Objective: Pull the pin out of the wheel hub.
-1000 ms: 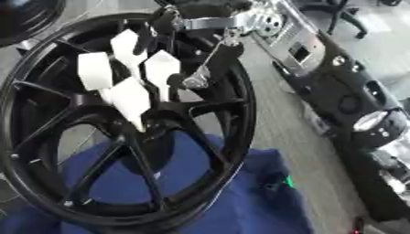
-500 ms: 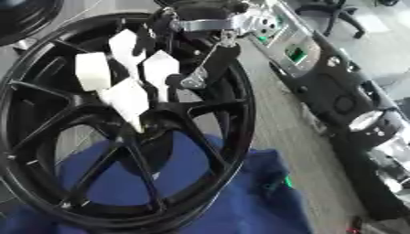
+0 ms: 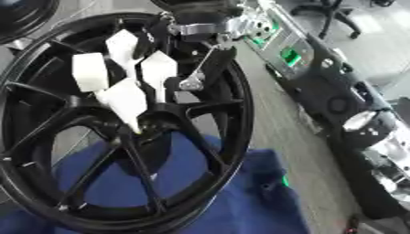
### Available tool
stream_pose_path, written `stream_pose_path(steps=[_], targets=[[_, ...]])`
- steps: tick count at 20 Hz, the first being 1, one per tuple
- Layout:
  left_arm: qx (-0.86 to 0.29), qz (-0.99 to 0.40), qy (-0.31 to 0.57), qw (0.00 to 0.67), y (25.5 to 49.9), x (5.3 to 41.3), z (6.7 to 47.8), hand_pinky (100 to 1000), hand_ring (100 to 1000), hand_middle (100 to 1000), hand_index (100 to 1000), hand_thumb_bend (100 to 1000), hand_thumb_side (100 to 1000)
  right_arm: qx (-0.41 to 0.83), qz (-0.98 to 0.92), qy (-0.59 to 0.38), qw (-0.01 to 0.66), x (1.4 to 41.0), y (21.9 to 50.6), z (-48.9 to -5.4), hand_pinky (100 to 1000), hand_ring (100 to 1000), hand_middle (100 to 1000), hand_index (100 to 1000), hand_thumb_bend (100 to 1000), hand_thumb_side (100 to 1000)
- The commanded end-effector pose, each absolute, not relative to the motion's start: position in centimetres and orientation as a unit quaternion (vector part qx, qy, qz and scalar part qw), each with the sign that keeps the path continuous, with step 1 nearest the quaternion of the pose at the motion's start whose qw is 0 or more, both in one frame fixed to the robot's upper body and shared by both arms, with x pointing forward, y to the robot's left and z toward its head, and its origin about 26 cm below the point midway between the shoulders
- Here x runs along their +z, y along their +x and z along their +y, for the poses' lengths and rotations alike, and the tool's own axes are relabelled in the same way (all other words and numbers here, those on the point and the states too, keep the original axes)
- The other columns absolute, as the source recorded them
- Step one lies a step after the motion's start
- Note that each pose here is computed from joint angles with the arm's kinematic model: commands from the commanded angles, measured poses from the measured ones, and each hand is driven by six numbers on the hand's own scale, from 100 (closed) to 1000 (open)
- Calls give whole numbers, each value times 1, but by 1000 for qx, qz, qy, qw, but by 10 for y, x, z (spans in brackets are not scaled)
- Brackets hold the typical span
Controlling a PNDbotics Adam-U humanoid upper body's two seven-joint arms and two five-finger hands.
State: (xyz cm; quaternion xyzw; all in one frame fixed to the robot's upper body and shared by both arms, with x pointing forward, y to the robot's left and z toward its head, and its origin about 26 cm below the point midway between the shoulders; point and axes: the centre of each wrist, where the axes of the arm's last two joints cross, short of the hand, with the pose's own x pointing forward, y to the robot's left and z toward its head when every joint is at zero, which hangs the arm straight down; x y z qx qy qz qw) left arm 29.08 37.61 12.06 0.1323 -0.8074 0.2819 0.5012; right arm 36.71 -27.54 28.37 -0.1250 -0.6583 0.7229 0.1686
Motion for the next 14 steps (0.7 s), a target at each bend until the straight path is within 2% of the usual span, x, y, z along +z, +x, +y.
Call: stream_pose_path(steps=[1,14], targets=[[276,-817,139,487,290,131,380,812,639,704,803,284,826,750,-631,-137,141,294,366,-282,829,758,746,834,220,201],[277,-817,138,487,290,131,379,812,636,702,797,283,828,750,-629,-141,152,291,369,-286,821,739,721,816,176,195]])
